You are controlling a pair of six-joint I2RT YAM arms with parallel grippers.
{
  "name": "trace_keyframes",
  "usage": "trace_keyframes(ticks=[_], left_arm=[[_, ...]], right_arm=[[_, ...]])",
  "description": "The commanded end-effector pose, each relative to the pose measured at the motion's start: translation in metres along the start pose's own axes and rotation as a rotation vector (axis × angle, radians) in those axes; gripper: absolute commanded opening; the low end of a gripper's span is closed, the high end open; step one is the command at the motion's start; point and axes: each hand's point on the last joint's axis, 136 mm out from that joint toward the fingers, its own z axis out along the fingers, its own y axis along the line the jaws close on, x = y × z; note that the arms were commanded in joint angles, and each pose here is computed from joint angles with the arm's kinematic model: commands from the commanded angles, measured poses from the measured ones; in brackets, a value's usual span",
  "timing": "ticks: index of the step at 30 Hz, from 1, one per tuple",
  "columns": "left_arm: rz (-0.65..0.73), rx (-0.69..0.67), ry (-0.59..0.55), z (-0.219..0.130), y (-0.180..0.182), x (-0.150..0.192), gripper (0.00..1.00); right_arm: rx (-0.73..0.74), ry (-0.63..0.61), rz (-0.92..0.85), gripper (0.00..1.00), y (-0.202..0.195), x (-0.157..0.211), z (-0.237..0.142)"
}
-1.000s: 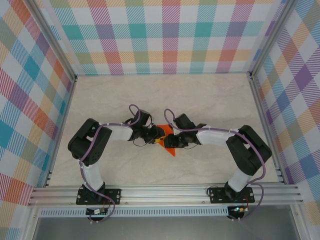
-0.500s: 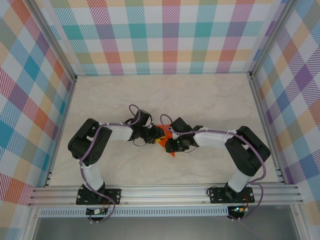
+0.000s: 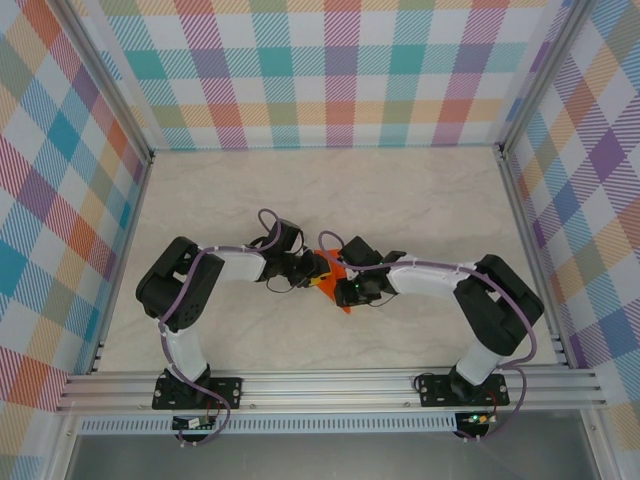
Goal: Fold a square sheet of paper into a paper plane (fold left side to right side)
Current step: Fourth fold the wing at the center of the table.
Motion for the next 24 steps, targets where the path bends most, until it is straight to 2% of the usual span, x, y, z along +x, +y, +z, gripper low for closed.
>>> trace_keyframes(ticks=[1, 11, 24], left_arm=[[0.015, -0.015, 0.021, 0.010, 0.006, 0.007, 0.28], [0.015, -0.013, 0.024, 0.011, 0.006, 0.006, 0.28], [0.015, -0.010, 0.025, 0.011, 0.005, 0.007, 0.27]], right_arm=[[0.058, -0.033, -0.060, 0.29, 0.005, -0.001, -0.020], [0.253, -0.055, -0.165, 0.34, 0.005, 0.003, -0.017], [0.297, -0.021, -0.195, 0.28, 0.007, 0.005, 0.004]])
